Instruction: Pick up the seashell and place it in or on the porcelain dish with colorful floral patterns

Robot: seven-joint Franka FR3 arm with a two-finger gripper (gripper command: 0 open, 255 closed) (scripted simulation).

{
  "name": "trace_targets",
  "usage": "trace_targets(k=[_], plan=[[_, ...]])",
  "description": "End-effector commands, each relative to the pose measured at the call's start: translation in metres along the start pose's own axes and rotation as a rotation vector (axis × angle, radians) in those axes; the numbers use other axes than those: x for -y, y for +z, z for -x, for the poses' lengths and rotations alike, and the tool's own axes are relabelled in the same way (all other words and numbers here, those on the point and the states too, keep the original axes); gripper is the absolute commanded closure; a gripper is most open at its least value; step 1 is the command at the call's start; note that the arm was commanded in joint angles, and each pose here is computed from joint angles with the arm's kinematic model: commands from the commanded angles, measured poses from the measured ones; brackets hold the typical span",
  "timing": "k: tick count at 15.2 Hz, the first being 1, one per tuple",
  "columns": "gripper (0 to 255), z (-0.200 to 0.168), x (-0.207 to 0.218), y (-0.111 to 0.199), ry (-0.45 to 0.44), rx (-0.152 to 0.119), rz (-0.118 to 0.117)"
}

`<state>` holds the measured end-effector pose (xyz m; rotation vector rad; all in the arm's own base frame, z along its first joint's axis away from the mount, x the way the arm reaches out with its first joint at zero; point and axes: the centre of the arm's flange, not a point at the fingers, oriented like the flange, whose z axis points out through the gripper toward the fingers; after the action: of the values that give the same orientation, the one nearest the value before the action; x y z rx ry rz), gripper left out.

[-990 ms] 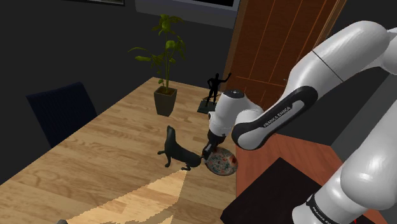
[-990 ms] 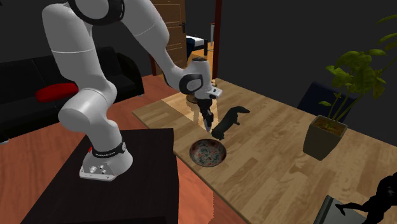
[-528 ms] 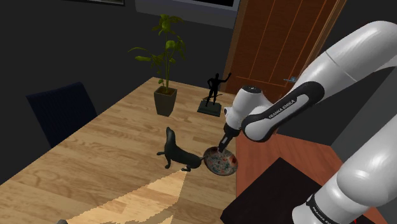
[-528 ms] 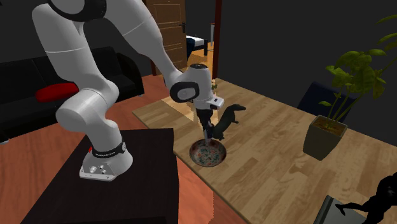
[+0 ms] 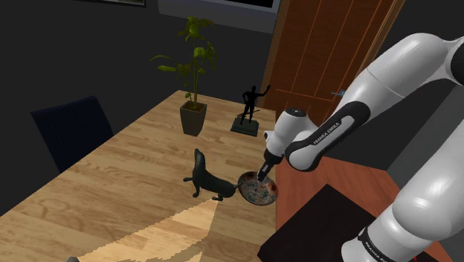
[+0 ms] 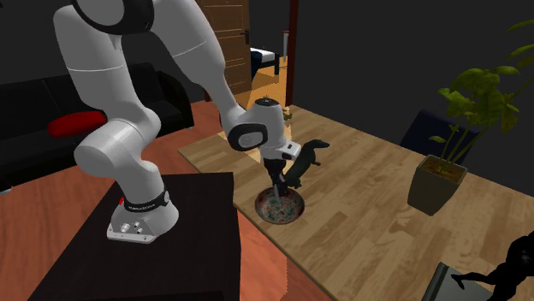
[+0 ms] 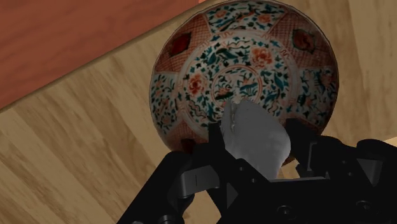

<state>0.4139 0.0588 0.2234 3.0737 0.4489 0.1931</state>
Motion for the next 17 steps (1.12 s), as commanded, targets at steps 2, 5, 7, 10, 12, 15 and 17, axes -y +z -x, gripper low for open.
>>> trace_targets(k=[2, 5, 7, 10, 12, 15, 17], plan=[[255, 0.002, 0.001, 0.016, -0.001, -0.001, 0.0], [255, 0.004, 0.002, 0.032, -0.001, -0.001, 0.0], [255, 0.005, 0.003, 0.042, -0.001, -0.001, 0.0], [255, 0.006, 0.003, 0.047, -0.001, -0.001, 0.0], [255, 0.006, 0.003, 0.047, -0.001, -0.001, 0.0], [255, 0.006, 0.003, 0.047, -0.001, -0.001, 0.0], [0, 0.006, 0.003, 0.047, -0.001, -0.001, 0.0]])
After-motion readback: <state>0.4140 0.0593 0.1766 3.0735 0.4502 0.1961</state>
